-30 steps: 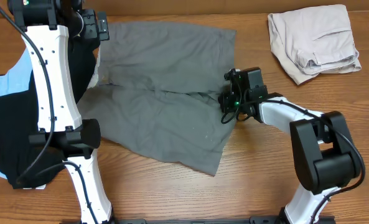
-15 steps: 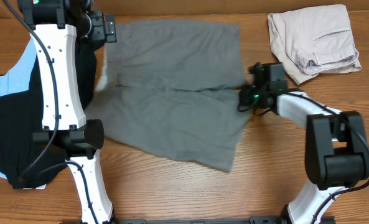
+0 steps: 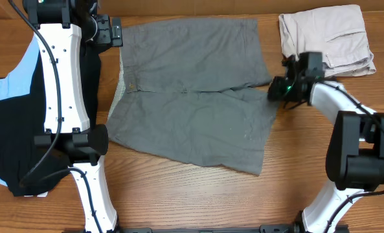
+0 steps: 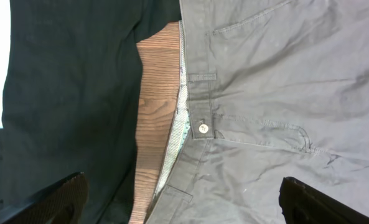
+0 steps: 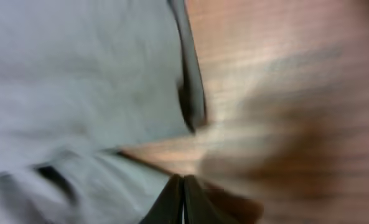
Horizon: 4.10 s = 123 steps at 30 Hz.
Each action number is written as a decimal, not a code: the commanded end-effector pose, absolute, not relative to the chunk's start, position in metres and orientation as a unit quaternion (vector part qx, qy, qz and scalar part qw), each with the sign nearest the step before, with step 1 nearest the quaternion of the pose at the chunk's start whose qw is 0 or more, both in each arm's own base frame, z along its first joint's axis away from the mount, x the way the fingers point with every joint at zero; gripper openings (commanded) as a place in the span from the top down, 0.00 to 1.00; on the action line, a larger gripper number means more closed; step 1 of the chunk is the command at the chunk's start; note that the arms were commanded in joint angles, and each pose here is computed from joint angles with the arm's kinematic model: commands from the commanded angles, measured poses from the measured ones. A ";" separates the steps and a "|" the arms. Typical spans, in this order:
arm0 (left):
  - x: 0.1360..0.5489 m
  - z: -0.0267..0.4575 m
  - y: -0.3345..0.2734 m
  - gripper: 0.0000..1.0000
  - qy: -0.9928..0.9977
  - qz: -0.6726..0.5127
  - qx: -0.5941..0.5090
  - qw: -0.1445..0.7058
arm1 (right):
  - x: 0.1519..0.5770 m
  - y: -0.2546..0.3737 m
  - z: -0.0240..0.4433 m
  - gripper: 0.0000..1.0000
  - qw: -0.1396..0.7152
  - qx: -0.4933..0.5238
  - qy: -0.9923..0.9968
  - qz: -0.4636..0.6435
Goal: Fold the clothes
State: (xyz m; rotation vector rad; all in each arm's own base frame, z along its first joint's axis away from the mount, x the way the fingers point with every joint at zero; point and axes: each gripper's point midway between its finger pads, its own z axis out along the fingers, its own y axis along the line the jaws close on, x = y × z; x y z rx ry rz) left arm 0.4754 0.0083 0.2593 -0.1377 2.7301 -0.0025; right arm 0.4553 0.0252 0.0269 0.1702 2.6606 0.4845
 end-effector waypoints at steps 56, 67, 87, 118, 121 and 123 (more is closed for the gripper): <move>0.307 0.028 0.037 0.15 0.800 -0.018 -0.575 0.172 | 0.260 0.092 0.131 0.05 0.066 0.167 0.979 0.100; 0.318 -0.019 0.033 0.64 0.818 -0.012 -0.557 0.144 | 0.247 0.092 0.108 0.16 0.039 0.220 0.970 0.093; 0.322 -0.040 0.025 0.96 0.821 -0.029 -0.556 0.124 | 0.186 0.086 0.017 0.31 -0.045 0.339 0.937 0.074; 0.294 -0.022 0.010 0.96 0.903 -0.022 -0.427 0.048 | 0.246 0.077 0.052 0.96 0.056 0.301 0.944 0.119; 0.293 0.009 0.016 0.96 0.911 0.001 -0.410 0.047 | 0.270 0.060 0.088 0.96 0.090 0.294 0.943 0.125; 0.295 0.037 0.021 0.96 0.917 0.013 -0.395 0.055 | 0.285 0.049 0.114 0.96 0.114 0.291 0.941 0.128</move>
